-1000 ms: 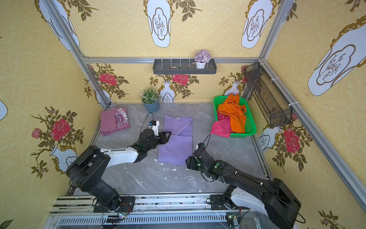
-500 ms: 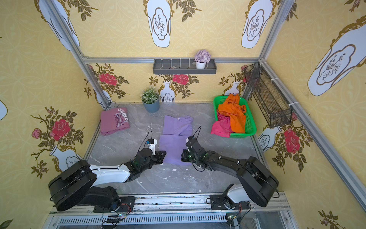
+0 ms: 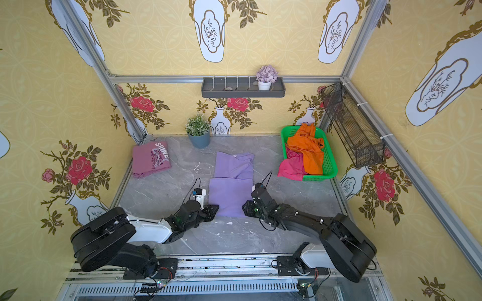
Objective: Fold and stack t-shirts
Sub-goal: Fold the T-shirt.
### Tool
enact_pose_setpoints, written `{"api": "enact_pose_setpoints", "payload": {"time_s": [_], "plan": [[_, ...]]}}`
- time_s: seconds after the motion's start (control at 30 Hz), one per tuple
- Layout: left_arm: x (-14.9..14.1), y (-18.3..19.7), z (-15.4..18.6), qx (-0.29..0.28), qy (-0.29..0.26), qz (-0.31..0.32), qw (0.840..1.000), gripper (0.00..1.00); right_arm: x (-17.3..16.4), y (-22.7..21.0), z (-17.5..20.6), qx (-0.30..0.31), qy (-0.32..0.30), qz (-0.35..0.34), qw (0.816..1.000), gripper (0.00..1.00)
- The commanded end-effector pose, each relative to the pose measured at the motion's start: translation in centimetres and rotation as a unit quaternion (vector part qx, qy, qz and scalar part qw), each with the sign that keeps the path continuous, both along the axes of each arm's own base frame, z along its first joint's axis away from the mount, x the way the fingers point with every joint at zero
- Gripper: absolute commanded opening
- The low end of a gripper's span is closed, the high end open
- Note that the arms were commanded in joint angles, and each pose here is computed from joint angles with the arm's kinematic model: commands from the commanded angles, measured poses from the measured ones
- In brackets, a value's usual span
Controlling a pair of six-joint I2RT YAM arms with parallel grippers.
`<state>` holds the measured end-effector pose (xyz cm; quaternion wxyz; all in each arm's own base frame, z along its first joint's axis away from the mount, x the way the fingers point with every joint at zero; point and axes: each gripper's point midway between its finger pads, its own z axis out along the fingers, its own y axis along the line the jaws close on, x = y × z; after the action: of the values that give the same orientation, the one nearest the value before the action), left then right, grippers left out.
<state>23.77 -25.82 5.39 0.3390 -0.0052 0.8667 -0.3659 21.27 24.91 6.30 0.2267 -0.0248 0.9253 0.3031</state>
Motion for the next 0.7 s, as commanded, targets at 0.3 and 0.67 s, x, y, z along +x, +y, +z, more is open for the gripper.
{"api": "enact_pose_setpoints", "payload": {"time_s": [0.3,0.67], "plan": [[-1.9,1.3,-0.7,0.025,0.034,-0.012,0.999,1.0,-4.1,-4.6,-1.8,-0.026,0.046,-0.026,0.998,0.51],[-2.7,0.7,-2.5,0.003,0.052,-0.026,0.998,0.97,-3.7,-2.9,-3.9,0.002,0.056,-0.022,0.998,0.55]]}}
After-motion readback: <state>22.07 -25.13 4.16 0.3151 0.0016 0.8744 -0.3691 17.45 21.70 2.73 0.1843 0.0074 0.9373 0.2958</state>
